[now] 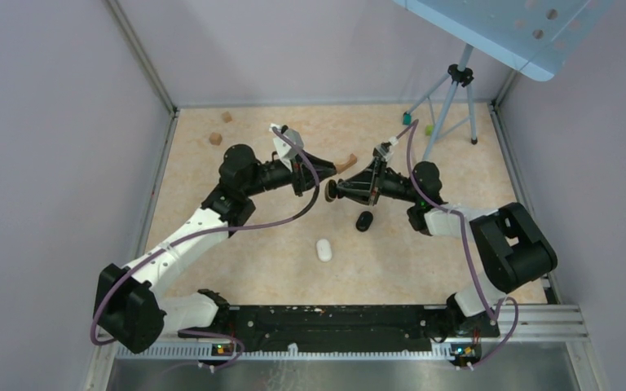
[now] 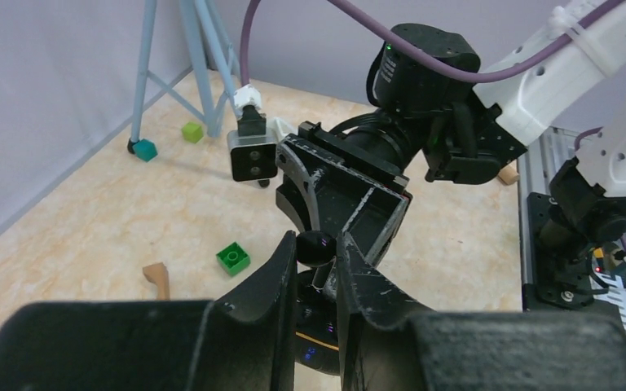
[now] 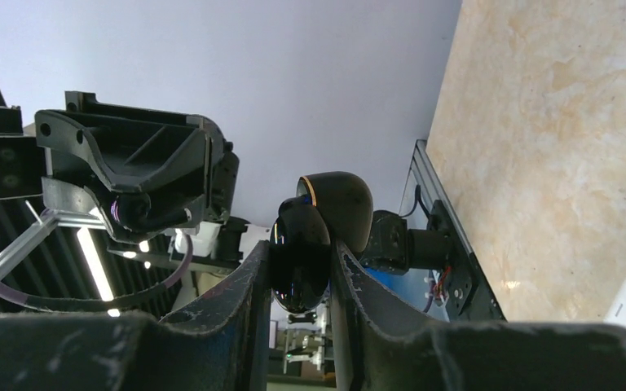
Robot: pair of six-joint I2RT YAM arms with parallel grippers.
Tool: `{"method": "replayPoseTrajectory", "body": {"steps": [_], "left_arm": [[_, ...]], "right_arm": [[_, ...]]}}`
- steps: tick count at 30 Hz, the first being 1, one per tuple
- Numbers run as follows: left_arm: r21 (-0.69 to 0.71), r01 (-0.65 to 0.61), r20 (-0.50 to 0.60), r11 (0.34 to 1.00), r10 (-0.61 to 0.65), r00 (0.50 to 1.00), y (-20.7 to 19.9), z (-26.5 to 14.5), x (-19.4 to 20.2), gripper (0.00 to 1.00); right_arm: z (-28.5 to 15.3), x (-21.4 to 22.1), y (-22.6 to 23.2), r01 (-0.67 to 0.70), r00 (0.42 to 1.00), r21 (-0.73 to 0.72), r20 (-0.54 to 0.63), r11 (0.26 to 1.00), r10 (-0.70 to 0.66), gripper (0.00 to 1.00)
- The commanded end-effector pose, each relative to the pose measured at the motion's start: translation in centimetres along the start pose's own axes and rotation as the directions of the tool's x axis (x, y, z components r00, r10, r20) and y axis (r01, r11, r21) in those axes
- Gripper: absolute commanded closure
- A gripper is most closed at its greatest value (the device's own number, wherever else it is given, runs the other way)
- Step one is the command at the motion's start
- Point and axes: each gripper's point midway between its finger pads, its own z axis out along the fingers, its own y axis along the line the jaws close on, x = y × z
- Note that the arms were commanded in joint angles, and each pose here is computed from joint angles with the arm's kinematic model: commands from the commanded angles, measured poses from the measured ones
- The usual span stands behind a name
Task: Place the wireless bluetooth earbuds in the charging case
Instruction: Insert the right earbud into the right side groove of the charging case.
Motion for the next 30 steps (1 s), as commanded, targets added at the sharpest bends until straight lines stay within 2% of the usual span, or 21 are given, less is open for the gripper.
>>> {"method": "replayPoseTrajectory", "body": {"steps": [1,11,18,24,30], "left_arm": [[0.086,-0.045,0.088,0.995,0.037,0.995,-2.0,-0.5,-2.4,0.89],[0.209,-0.063,0.065,0.976,0.05,0.997,-3.8,-0.6,-0.6,0.9],[0.215,-0.044,0.015,0.976,0.042,0.999,-3.1,0.0,1.1,0.9],[0.274,-0.018,-0.028,0.962,0.026,0.999,-3.6,0.2,2.4,0.92],[0.243,-0.01,-0.047,0.97,0.022,0.999,-2.8,0.5,3.3,0.94]], "right_arm": [[0.1,0.0,2.0,0.048,0.999,-0.077,0.009,0.996,-0.047,1.0],[-0.1,0.2,2.2,0.04,0.999,-0.083,0.016,0.996,-0.039,1.0],[-0.2,0.4,2.3,0.043,0.999,-0.085,0.017,0.995,-0.042,1.0],[-0.2,0.6,2.3,0.043,0.999,-0.084,0.009,0.996,-0.042,1.0],[-0.3,0.5,2.4,0.042,0.999,-0.088,0.019,0.995,-0.041,1.0]]}}
